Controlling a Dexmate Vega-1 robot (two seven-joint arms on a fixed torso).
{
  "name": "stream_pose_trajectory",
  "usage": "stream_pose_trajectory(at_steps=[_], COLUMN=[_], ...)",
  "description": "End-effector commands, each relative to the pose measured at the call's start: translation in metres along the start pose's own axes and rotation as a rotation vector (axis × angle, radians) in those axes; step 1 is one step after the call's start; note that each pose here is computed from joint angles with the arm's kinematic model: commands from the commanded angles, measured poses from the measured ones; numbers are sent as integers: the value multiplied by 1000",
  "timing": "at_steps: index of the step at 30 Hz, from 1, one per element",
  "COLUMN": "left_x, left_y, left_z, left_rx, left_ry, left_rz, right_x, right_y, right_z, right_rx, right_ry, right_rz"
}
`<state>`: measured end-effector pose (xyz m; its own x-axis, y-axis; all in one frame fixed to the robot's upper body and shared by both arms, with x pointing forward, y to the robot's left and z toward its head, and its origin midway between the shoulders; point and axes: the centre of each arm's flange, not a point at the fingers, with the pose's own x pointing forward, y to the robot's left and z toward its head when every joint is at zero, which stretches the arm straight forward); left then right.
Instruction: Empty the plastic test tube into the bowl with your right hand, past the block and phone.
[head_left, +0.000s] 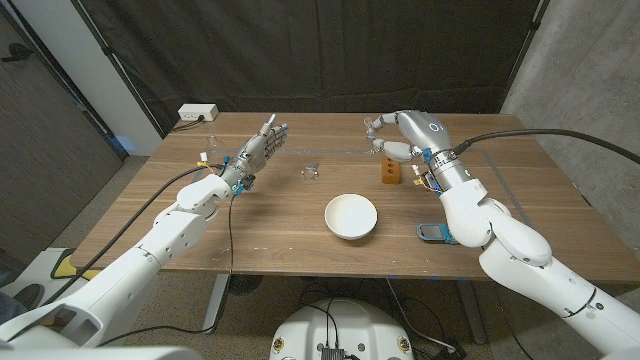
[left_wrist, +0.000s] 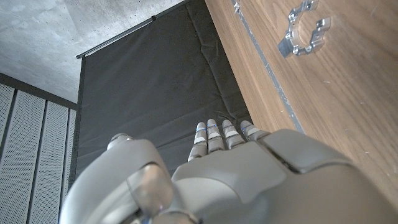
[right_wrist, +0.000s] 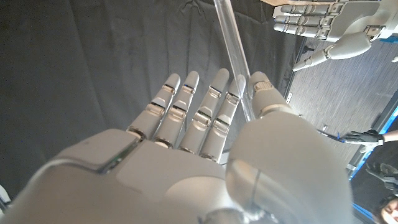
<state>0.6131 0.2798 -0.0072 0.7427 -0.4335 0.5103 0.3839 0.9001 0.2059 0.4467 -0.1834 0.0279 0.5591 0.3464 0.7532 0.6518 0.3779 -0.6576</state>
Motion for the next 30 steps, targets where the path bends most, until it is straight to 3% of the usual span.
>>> stream_pose_trajectory(at_steps=[1,12,30], left_x=[-4,-12,-18], left_y=[-2,-1,-4], left_z=[-5,0,6], left_rx=[-13,0,17], left_ry=[1,-10,-24], left_rz=[2,13,6], right_x=[12,25,41], right_y=[5,11,30], right_z=[-9,-25,-56], right_rx=[75,149,202], right_ry=[50,115,226], right_rz=[51,110,143])
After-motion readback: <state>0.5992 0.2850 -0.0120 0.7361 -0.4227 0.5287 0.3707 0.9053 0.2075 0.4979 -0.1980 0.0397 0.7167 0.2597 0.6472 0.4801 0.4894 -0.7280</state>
